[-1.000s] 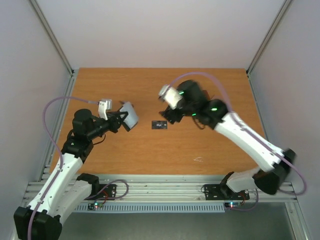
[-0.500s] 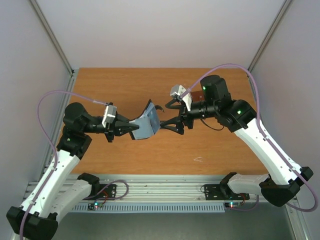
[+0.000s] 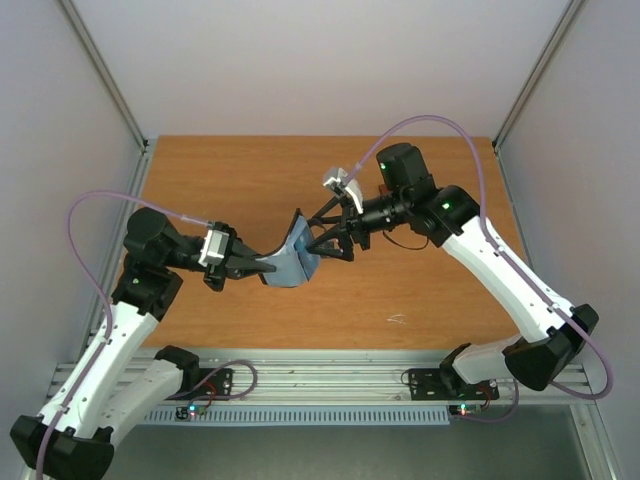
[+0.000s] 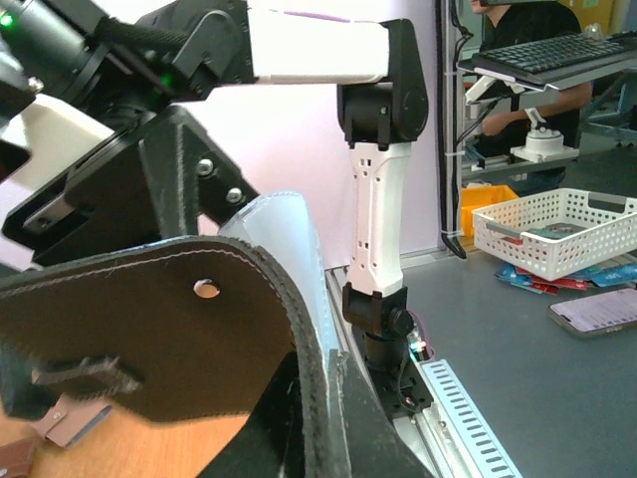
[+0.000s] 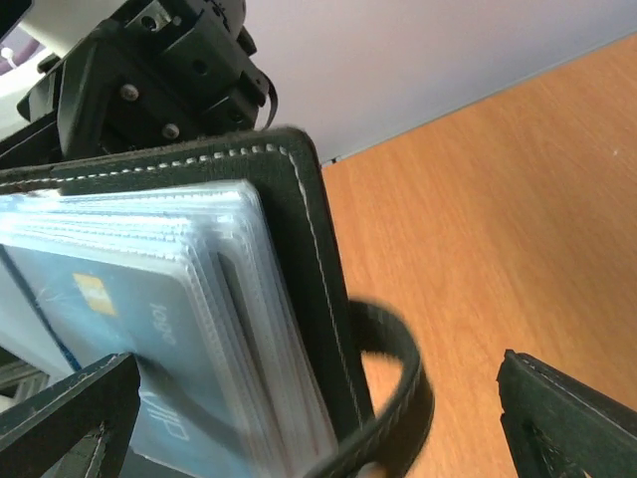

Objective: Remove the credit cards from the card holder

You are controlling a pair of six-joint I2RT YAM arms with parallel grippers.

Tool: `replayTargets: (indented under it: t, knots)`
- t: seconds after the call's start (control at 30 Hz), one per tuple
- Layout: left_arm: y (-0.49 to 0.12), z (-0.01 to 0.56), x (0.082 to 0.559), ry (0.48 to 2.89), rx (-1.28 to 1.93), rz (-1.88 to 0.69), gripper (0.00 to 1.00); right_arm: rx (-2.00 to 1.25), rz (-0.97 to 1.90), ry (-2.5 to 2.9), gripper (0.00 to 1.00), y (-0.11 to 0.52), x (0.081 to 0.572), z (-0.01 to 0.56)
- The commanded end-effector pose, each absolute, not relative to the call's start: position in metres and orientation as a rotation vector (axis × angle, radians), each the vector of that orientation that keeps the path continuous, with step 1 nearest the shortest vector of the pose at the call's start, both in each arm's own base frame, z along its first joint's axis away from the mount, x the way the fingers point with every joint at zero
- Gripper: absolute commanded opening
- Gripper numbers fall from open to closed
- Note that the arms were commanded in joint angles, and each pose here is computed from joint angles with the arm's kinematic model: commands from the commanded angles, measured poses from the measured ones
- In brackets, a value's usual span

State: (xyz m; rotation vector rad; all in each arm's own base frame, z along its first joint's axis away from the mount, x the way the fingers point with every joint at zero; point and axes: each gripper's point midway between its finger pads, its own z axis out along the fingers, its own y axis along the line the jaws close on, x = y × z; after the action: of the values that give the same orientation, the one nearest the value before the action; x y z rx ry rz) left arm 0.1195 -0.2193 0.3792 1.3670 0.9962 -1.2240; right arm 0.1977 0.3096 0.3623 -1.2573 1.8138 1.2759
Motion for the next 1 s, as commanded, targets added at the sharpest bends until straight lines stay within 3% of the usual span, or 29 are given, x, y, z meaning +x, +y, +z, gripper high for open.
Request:
replayTargets:
  t: [0.0, 0.37, 0.47, 0.6, 0.73, 0.83, 0.97]
  knots:
    - [-0.217, 0.399, 0.103, 0.828, 1.437, -1.138, 0.00, -1.266, 1.388, 1.702, 0.99, 0.318, 0.195, 0.381]
    - [-0.217, 0.397, 0.103, 0.829, 1.432, -1.130, 0.00, -1.389, 1.626, 1.598, 0.90, 0.326, 0.161, 0.393]
    - [-0.217, 0.395, 0.106, 0.856, 1.415, -1.134, 0.00, -1.401, 1.620, 1.591, 0.76, 0.321, 0.155, 0.398]
    - [-0.218, 0.392, 0.110, 0.890, 1.385, -1.131, 0.00, -1.416, 1.652, 1.591, 0.41, 0.317, 0.146, 0.405]
    - [-0.219, 0.391, 0.118, 0.936, 1.338, -1.120, 0.00, -1.430, 1.649, 1.586, 0.24, 0.311, 0.139, 0.408]
    - [-0.219, 0.391, 0.128, 0.980, 1.281, -1.108, 0.00, -1.441, 1.662, 1.579, 0.18, 0.307, 0.132, 0.413]
    - [-0.219, 0.393, 0.142, 1.029, 1.205, -1.072, 0.00, -1.451, 1.612, 1.630, 0.22, 0.300, 0.128, 0.408]
